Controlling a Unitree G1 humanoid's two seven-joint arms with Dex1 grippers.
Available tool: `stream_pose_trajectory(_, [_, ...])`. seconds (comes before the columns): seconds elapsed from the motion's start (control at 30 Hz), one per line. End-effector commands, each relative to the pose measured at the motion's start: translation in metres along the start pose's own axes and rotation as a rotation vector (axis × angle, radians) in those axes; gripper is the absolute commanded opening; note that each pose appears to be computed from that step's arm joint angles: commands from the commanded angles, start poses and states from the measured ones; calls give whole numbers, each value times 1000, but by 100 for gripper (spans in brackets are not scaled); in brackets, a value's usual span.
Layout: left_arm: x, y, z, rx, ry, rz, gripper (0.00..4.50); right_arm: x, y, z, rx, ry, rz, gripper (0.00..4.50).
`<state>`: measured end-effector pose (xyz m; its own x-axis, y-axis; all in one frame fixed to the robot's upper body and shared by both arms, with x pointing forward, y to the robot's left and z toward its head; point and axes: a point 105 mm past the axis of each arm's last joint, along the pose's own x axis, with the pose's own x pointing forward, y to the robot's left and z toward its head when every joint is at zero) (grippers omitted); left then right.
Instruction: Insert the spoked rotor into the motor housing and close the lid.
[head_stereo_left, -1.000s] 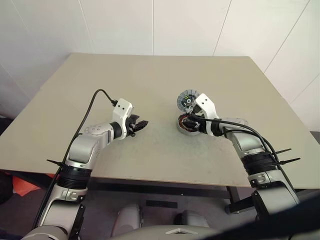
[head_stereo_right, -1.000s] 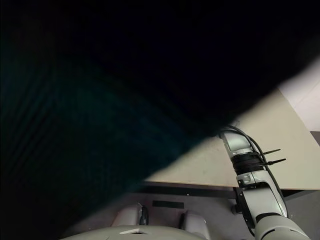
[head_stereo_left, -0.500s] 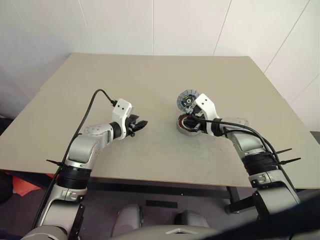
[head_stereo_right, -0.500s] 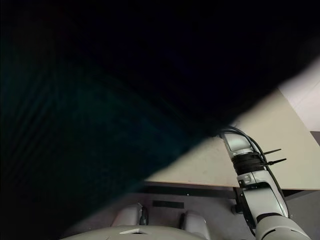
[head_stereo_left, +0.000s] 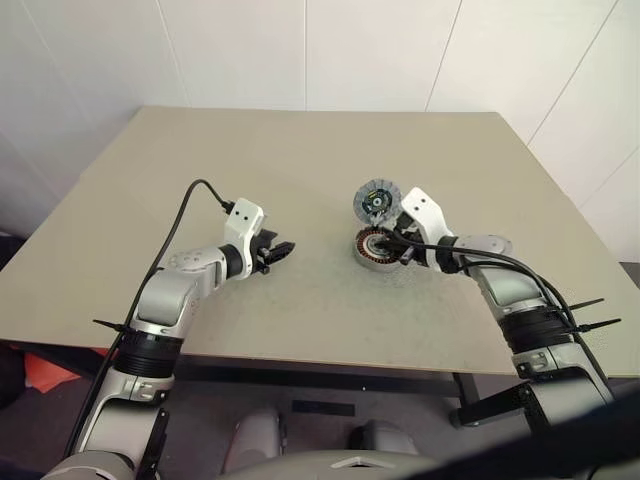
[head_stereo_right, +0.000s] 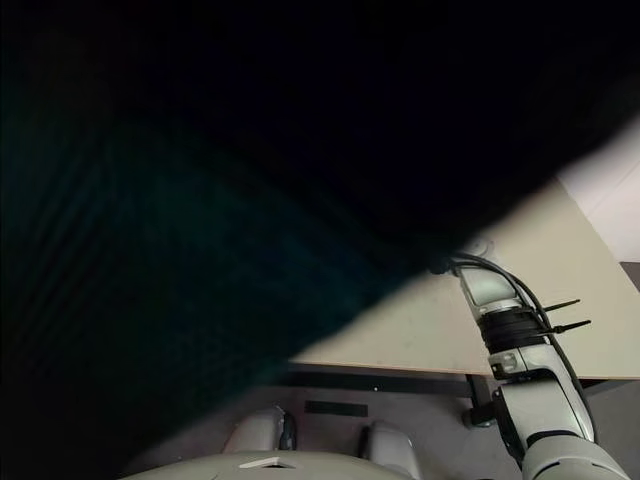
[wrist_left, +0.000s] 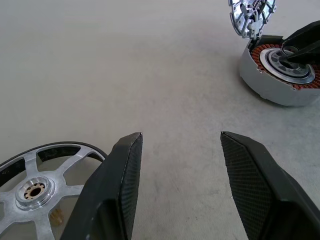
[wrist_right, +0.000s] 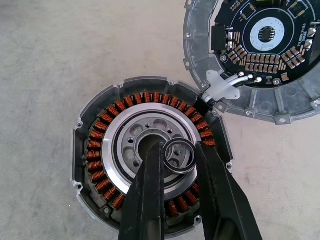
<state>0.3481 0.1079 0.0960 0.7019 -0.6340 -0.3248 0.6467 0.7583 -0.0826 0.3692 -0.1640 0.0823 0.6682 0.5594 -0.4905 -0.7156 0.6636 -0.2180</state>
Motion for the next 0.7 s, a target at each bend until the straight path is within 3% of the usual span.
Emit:
stream_pose_trajectory(0.03, [-1,0,12,33,-38,-5,262,-7,2,19,-18,-66,0,60])
stream_pose_trajectory(0.7, [-3,2,12,34,-34,5,262,2,5,21,-7,-61,2,60])
